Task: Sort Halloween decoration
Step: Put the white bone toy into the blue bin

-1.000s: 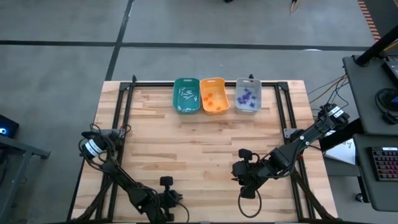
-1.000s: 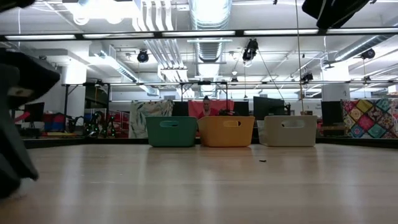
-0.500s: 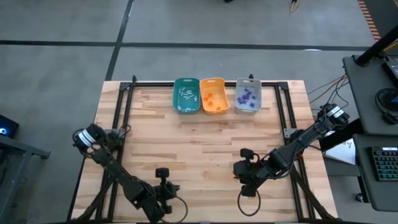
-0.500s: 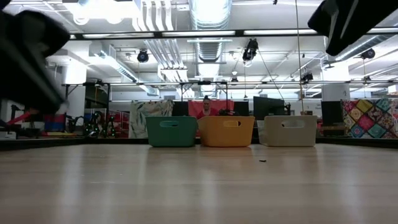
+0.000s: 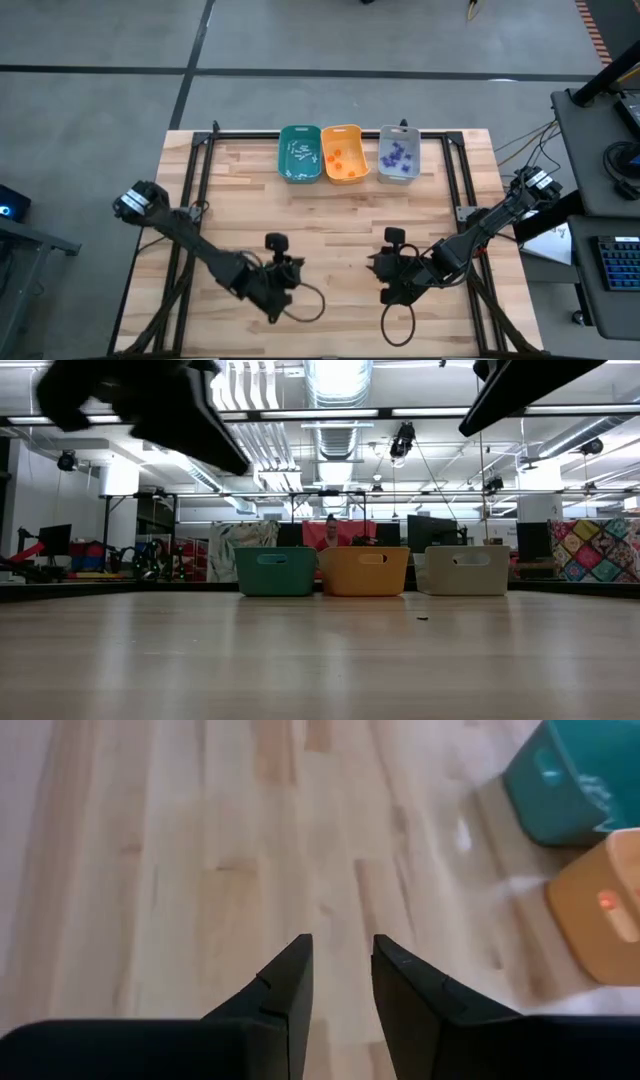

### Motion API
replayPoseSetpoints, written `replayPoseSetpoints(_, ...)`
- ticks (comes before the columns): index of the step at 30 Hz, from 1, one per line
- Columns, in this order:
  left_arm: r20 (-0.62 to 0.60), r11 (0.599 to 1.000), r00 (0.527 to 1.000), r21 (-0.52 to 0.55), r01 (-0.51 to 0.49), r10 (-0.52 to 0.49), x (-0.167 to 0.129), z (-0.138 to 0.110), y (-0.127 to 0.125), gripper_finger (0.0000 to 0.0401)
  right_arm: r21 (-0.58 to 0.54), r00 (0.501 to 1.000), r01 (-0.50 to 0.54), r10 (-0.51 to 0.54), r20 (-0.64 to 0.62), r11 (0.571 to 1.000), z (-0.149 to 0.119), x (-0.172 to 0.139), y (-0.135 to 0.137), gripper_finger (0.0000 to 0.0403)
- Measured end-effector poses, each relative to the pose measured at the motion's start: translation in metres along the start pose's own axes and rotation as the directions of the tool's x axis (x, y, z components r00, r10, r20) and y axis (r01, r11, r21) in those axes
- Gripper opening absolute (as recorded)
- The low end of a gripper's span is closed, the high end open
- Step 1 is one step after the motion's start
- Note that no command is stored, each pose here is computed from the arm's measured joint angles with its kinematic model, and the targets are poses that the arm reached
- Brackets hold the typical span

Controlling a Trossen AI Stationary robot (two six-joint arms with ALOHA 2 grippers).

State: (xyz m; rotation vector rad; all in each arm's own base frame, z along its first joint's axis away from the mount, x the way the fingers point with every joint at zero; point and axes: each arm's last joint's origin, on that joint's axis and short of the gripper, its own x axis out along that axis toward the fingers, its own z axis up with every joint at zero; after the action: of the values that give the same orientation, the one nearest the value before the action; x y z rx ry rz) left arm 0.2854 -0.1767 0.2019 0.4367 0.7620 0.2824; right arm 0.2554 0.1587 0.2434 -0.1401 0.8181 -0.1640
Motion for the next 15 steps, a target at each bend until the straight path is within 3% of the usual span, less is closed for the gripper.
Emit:
replayPoseSetpoints(8,-0.025,0.989,0.997,0.129,-0.072,0.076,0.014,0.009,0.052,0.0001,-0.007,0.997,0.069,-0.069,0.039,0.998,0.002,0.000,-0.002,0.0085)
replayPoseSetpoints(15,-0.060,0.988,0.996,0.144,-0.053,0.062,0.028,0.001,0.107,0.0001,0.006,0.995,0.090,-0.090,0.053,0.996,0.002,0.000,-0.003,0.0075)
